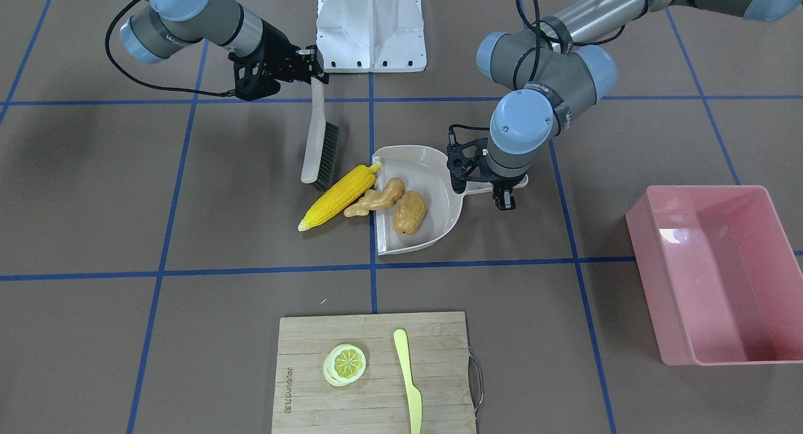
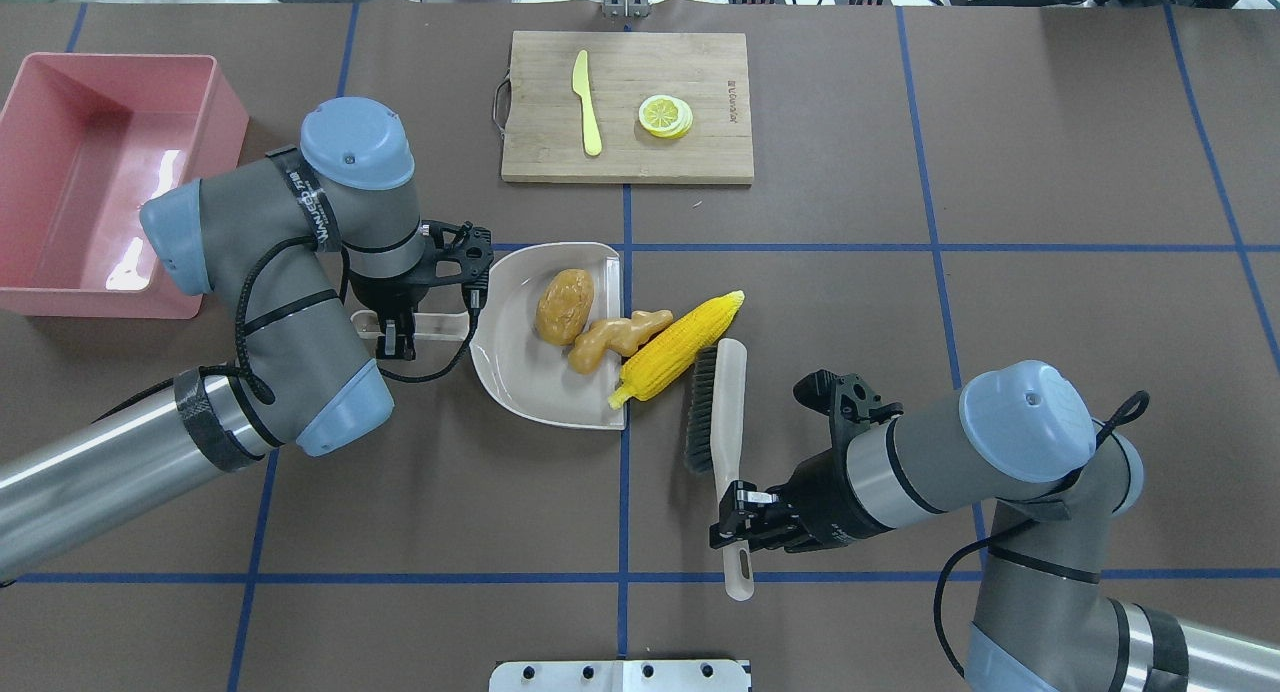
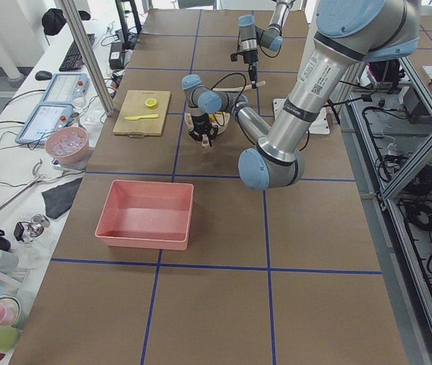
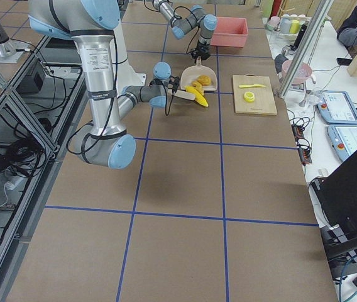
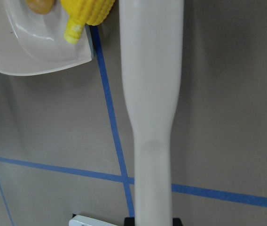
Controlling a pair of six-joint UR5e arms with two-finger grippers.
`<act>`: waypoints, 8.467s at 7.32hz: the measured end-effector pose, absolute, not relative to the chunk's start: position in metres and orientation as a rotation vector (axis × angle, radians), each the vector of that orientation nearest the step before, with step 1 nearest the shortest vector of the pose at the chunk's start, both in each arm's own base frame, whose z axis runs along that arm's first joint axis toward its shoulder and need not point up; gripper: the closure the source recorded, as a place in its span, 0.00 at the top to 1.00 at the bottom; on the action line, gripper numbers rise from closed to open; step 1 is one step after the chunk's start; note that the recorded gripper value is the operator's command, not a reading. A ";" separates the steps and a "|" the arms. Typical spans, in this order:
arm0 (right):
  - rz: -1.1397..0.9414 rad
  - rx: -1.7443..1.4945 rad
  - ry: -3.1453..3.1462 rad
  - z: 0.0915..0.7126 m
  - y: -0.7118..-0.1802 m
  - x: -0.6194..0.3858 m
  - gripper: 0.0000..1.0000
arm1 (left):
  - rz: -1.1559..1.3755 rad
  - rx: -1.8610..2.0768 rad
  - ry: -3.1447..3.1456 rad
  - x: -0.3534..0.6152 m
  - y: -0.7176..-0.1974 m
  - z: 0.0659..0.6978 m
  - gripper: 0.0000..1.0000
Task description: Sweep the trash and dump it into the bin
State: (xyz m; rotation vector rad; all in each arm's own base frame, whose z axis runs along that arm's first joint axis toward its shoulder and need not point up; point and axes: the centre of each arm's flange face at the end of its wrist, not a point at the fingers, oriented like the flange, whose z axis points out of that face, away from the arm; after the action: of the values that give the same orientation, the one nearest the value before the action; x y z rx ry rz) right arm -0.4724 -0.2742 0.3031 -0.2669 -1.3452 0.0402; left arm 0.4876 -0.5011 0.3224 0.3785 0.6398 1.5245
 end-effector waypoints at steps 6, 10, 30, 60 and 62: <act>0.106 -0.207 -1.325 0.320 -0.319 -0.465 0.00 | 1.525 0.384 0.641 0.487 -0.501 0.326 0.00; 0.116 -0.201 -1.339 0.303 -0.337 -0.488 0.00 | 1.526 0.386 0.640 0.487 -0.501 0.325 0.00; -0.001 -0.227 -1.471 0.352 -0.359 -0.452 0.00 | 1.526 0.377 0.637 0.487 -0.502 0.327 0.00; -0.139 -0.148 -1.462 0.282 -0.390 -0.557 0.00 | 1.494 0.282 0.599 0.476 -0.504 0.314 0.00; -0.127 -0.164 -1.444 0.283 -0.409 -0.531 0.00 | 1.492 0.307 0.595 0.476 -0.505 0.316 0.00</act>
State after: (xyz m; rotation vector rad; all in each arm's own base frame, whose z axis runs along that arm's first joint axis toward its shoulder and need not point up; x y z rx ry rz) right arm -0.5310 -0.4085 0.2825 -0.1644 -1.4438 -0.1265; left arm 0.4756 -0.5050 0.3158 0.3066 0.5945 1.4923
